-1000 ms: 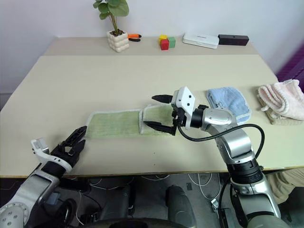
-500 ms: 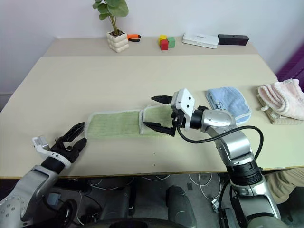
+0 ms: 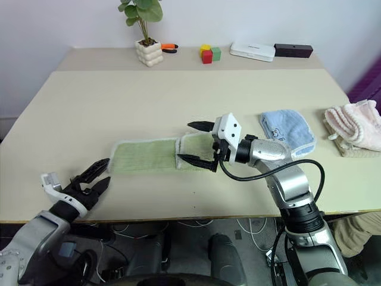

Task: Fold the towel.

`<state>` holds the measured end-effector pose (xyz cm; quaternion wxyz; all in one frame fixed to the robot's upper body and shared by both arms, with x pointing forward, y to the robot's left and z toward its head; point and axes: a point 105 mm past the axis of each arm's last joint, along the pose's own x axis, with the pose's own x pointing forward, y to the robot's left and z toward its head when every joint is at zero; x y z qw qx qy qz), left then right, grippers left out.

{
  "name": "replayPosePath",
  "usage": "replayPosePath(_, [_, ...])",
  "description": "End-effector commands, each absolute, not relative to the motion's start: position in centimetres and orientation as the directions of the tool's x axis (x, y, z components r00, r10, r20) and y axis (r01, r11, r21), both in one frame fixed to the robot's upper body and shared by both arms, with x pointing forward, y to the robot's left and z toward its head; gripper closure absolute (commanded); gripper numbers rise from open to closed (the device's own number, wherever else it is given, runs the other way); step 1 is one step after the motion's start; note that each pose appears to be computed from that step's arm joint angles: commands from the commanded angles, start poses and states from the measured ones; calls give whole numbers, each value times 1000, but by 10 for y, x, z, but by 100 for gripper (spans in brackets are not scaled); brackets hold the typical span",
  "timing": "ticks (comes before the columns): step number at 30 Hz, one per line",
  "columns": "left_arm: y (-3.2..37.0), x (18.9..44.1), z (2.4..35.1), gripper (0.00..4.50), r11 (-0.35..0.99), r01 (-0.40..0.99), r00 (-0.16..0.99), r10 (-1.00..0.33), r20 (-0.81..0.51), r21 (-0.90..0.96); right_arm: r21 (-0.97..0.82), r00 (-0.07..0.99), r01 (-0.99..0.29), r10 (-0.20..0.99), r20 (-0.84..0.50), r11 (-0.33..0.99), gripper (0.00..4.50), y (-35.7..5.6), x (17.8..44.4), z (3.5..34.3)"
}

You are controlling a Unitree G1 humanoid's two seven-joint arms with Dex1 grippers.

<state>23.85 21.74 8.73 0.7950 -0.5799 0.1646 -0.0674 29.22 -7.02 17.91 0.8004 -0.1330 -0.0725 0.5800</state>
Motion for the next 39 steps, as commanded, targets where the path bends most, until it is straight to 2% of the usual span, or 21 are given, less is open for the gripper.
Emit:
replayPosePath(1, [209,241,68,0,326,-142,905,-339,-256,-935,-344,308,-894,951,-9,287,5,-68,292,191])
replayPosePath(5, [203,255,70,0,281,-144,903,-354,-242,-949,-347,309,-892,951,-5,289,5,-66,291,194])
replayPosePath(7, [202,255,65,55,282,-152,898,-360,-252,-947,-355,314,-888,949,-5,292,0,-65,290,196])
replayPosePath(8, [203,255,63,86,282,-157,898,-358,-256,-946,-358,316,-887,949,-5,294,0,-65,291,197])
replayPosePath(12, [216,260,64,286,269,-163,919,-308,-245,-949,-359,326,-883,946,-1,303,0,-66,291,199])
replayPosePath(15, [215,258,66,438,275,-151,917,-321,-239,-950,-360,326,-882,945,-1,304,0,-64,291,200])
replayPosePath(16, [215,258,67,448,279,-145,918,-320,-234,-949,-361,327,-881,945,0,305,0,-64,291,200])
replayPosePath(22, [223,265,86,448,320,-74,943,-287,-171,-944,-365,346,-876,938,-17,317,0,-71,294,199])
replayPosePath(26, [212,264,100,448,441,34,929,-344,-134,-897,-356,352,-879,935,-34,318,0,-86,294,201])
replayPosePath(27, [209,266,109,448,449,80,933,-349,-92,-890,-373,355,-879,929,-100,296,0,-100,292,194])
replayPosePath(29, [203,269,133,448,371,187,929,-368,40,-910,-382,407,-868,896,-179,318,0,-130,297,189])
replayPosePath(34, [189,275,152,448,477,316,891,-445,85,-820,-391,422,-867,874,-241,310,0,-149,296,183])
replayPosePath(39, [160,274,167,448,495,495,780,-616,113,-714,-408,469,-839,858,-209,360,0,-153,304,185])
